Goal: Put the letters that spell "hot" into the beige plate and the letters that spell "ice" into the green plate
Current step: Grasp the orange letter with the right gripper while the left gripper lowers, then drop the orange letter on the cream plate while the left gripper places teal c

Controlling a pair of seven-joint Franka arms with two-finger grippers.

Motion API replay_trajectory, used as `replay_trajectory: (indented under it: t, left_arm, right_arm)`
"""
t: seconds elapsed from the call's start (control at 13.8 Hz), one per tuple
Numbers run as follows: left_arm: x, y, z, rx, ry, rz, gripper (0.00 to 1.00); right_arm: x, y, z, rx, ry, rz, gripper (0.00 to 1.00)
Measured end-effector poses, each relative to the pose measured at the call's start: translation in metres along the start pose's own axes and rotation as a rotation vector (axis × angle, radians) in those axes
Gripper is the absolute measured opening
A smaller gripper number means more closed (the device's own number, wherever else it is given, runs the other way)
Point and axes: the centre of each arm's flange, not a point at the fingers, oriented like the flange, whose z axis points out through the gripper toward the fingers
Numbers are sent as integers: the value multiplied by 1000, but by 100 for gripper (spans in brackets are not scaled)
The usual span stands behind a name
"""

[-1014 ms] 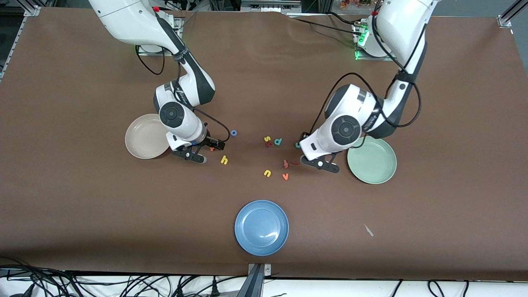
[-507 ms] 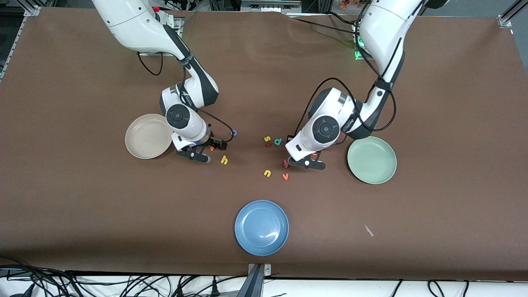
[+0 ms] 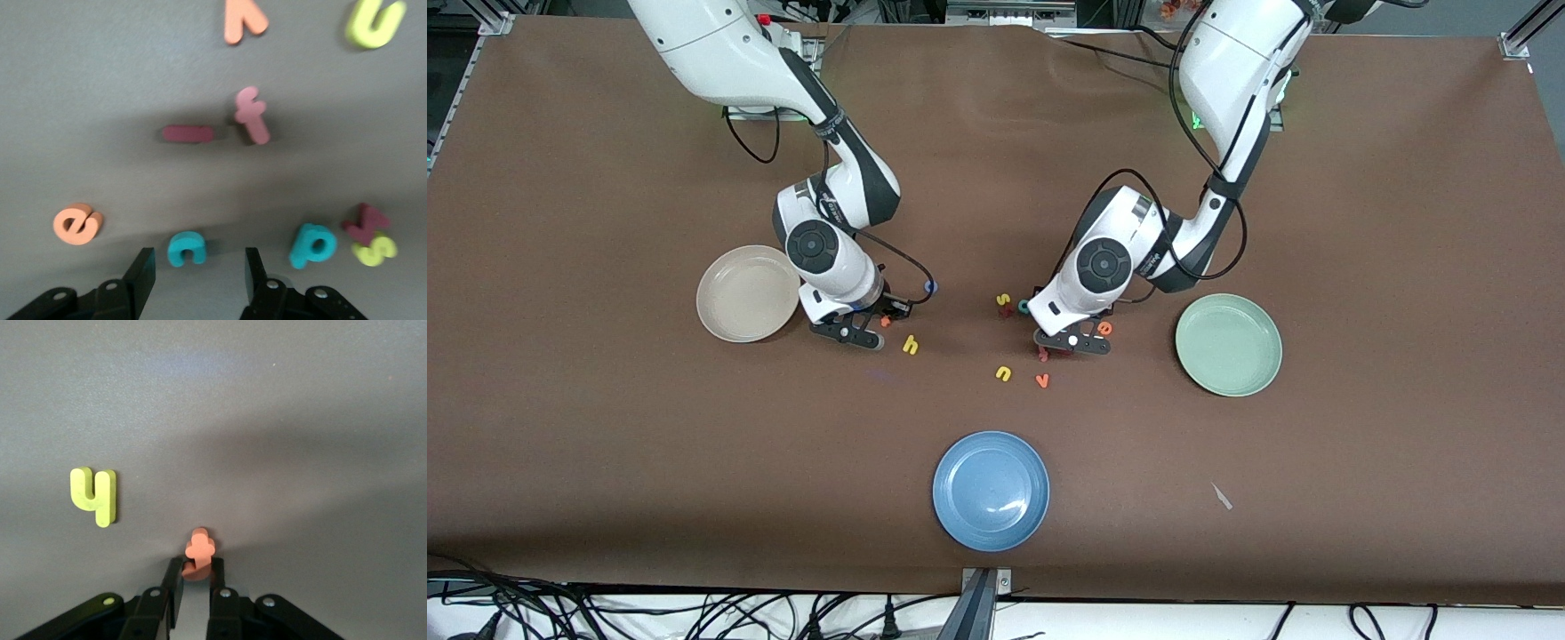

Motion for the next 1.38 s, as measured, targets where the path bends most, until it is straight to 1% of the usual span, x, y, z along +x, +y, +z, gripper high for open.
replay_trajectory:
  t: [0.14,0.29,0.36,0.58,0.72,0.8,0.94,1.01,1.16,1.23,1.3,1.38]
  left_arm:
    - [-2,4,5,22,10,-16,60]
    - [-4,9,8,22,15,-17,59]
    - [-4,9,9,21,17,-17,56]
    - [-3,6,14,22,21,-26,54]
    - [-2,4,16,23,20,-30,52]
    - [-2,4,16,22,21,-32,49]
    - [-2,4,13,21,24,-33,25]
    - [-1,4,13,21,24,-35,25]
    - [0,1,13,21,25,-40,25]
    - [2,-1,11,23,24,-45,25]
    - [3,-4,6,28,16,-50,25]
    - [5,-9,-3,34,5,-57,25]
  right_arm:
    - [0,0,0,0,0,-4,20]
    - [2,1,-2,-2,1,-15,20]
    - [7,5,-6,-15,-9,-38,20]
    - [38,53,-39,-99,-70,-149,20]
    - [51,92,-64,-122,-92,-203,20]
    - [53,109,-73,-128,-102,-225,20]
    - [52,146,-78,-136,-120,-265,20]
    - [51,166,-75,-139,-127,-279,20]
    - [42,197,-65,-136,-114,-285,21]
    - [34,204,-60,-135,-115,-283,27]
    - [29,207,-57,-135,-116,-282,36]
    - [28,206,-58,-133,-111,-280,47]
